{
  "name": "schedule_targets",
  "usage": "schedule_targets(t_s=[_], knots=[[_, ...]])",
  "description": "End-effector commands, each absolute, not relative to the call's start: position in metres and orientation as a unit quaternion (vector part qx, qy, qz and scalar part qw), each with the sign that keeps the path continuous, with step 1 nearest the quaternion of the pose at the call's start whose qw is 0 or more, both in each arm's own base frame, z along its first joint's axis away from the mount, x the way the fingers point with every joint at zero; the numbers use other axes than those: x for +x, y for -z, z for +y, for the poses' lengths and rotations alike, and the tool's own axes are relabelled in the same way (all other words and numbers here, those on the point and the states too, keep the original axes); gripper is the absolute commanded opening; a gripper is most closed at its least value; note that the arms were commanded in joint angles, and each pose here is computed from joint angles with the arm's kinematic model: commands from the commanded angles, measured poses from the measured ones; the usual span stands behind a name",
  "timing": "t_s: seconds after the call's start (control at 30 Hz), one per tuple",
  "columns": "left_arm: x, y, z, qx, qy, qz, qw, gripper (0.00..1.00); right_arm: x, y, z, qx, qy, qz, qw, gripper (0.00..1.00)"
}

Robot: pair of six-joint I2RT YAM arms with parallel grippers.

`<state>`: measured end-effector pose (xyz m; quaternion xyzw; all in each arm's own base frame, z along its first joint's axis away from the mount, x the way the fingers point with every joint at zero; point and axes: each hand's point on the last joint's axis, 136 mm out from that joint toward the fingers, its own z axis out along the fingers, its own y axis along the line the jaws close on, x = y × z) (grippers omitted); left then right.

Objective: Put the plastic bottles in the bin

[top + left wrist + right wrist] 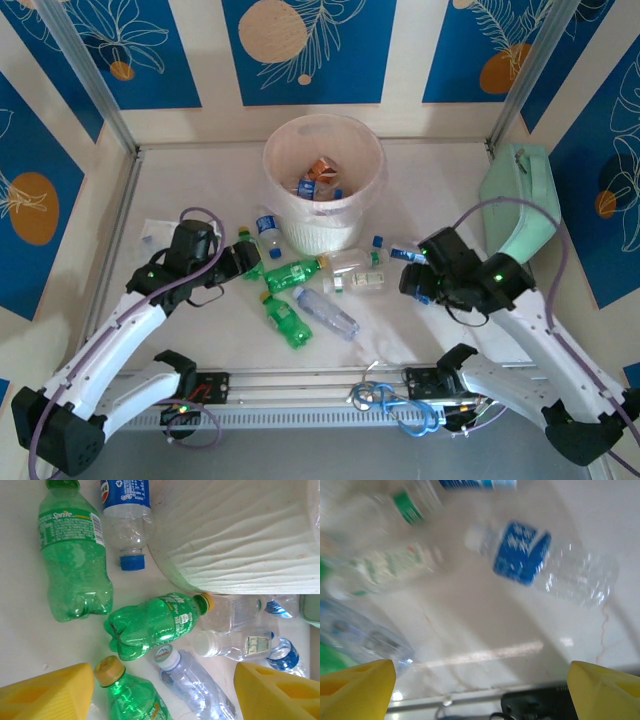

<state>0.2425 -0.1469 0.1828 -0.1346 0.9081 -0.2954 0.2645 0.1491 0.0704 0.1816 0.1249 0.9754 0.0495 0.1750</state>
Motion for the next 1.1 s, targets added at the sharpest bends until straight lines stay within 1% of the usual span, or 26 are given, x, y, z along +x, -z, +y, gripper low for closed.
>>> schedule_targets(t_s=[0.0, 0.03, 0.1, 0.23, 0.37, 0.43, 0.47, 0.63, 1.0, 1.07], knots=[[0.241, -0.179, -0.150, -0.143, 0.311, 0.905, 0.251, 0.73, 0.143, -0.163, 0.105, 0.114, -0.129, 0.976, 0.131, 0.83], [0.240, -0.178, -0.149, -0.144, 0.309, 0.906, 0.250, 0.73, 0.141, -0.159, 0.127, 0.077, -0.169, 0.975, 0.119, 0.82], [0.238, -0.176, -0.148, -0.145, 0.306, 0.907, 0.250, 0.73, 0.133, -0.153, 0.156, 0.015, -0.193, 0.975, 0.110, 0.83], [0.237, -0.173, -0.149, -0.158, 0.317, 0.903, 0.244, 0.73, 0.116, -0.138, 0.200, -0.093, -0.179, 0.975, 0.098, 0.87], [0.237, -0.166, -0.156, -0.176, 0.341, 0.895, 0.227, 0.72, 0.116, -0.117, 0.225, -0.130, -0.173, 0.974, 0.068, 0.85], [0.236, -0.166, -0.158, -0.179, 0.349, 0.893, 0.220, 0.72, 0.118, -0.108, 0.230, -0.140, -0.153, 0.977, 0.054, 0.81], [0.235, -0.166, -0.158, -0.180, 0.349, 0.893, 0.219, 0.72, 0.120, -0.105, 0.231, -0.142, -0.143, 0.978, 0.051, 0.80], [0.232, -0.169, -0.155, -0.179, 0.344, 0.894, 0.224, 0.72, 0.124, -0.092, 0.241, -0.163, -0.131, 0.977, 0.037, 0.80], [0.228, -0.158, -0.154, -0.189, 0.345, 0.894, 0.214, 0.71, 0.138, -0.067, 0.248, -0.197, -0.085, 0.977, 0.013, 0.80], [0.228, -0.158, -0.154, -0.190, 0.345, 0.894, 0.214, 0.71, 0.138, -0.063, 0.250, -0.201, -0.083, 0.976, 0.005, 0.78]])
